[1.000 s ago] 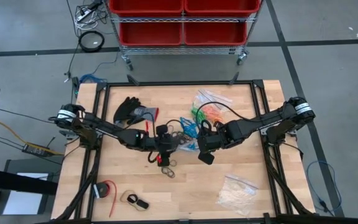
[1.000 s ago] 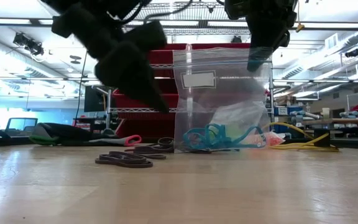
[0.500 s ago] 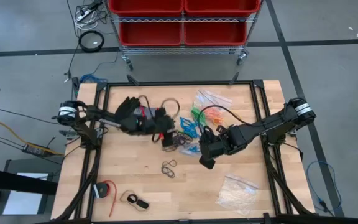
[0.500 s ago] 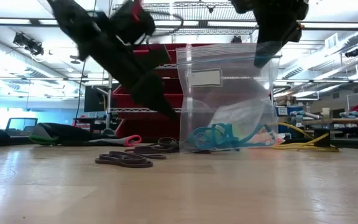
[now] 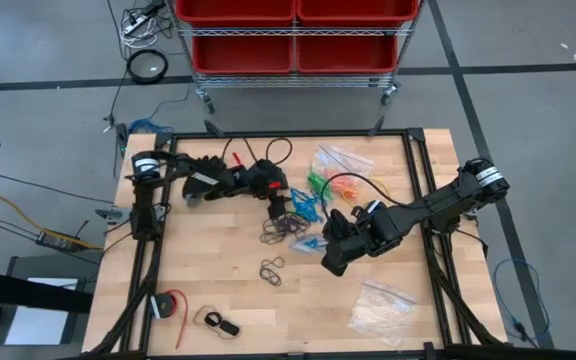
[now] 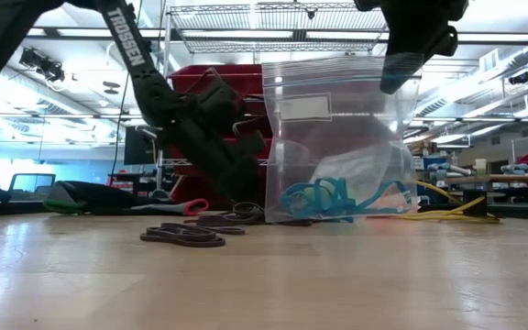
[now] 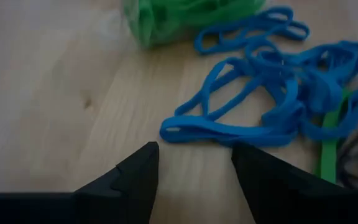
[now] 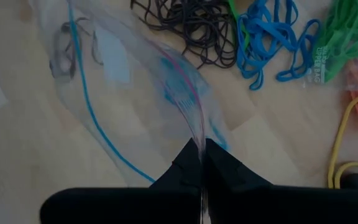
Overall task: Sort rubber bands
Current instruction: Put the blue rubber band into the transparent zip bag
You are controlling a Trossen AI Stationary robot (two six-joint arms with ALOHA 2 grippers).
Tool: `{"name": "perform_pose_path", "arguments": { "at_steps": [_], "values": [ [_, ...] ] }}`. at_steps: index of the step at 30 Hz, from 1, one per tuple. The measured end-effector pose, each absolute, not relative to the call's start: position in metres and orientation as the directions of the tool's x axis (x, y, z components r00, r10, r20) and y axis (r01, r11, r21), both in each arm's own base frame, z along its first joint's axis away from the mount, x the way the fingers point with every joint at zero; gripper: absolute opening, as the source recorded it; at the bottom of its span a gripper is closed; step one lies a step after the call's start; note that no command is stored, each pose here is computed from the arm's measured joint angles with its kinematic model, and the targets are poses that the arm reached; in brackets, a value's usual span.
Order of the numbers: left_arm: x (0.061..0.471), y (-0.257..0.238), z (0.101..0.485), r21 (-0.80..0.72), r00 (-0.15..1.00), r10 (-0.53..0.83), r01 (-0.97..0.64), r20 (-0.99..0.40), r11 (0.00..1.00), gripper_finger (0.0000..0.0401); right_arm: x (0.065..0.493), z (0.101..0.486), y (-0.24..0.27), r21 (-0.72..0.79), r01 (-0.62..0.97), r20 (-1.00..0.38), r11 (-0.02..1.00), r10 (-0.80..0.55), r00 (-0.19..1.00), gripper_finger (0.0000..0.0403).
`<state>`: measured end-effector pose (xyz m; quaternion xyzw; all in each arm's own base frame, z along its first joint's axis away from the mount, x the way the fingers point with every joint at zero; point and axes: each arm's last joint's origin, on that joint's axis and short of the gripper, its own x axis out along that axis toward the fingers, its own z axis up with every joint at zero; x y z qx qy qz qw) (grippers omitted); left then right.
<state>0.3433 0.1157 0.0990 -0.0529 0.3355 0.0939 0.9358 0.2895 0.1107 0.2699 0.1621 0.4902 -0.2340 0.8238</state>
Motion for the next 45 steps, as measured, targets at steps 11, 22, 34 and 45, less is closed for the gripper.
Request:
{"name": "perform_pose_path", "arguments": {
  "at_steps": [11, 22, 34, 45],
  "values": [
    [0.351, 0.116, 0.098, -0.068, 0.800, 0.090, -0.161, -0.593, 0.985, 0.0161, 0.286, 0.245, 0.109, 0.048, 0.561, -0.898, 0.826, -0.211, 0.387, 0.0000],
    [0.350, 0.111, 0.098, -0.167, 0.793, -0.034, -0.085, -0.608, 0.982, 0.0004, 0.283, 0.242, 0.118, 0.066, 0.546, -0.896, 0.835, -0.190, 0.400, 0.0000],
    [0.343, 0.111, 0.132, -0.043, 0.796, 0.093, -0.148, -0.598, 0.988, 0.0026, 0.278, 0.242, 0.130, 0.078, 0.550, -0.889, 0.831, -0.192, 0.416, 0.0000],
    [0.347, 0.116, 0.131, -0.151, 0.826, 0.131, -0.252, -0.548, 0.956, 0.0112, 0.281, 0.243, 0.131, 0.095, 0.530, -0.873, 0.843, -0.185, 0.450, 0.0000]
  ]
}}
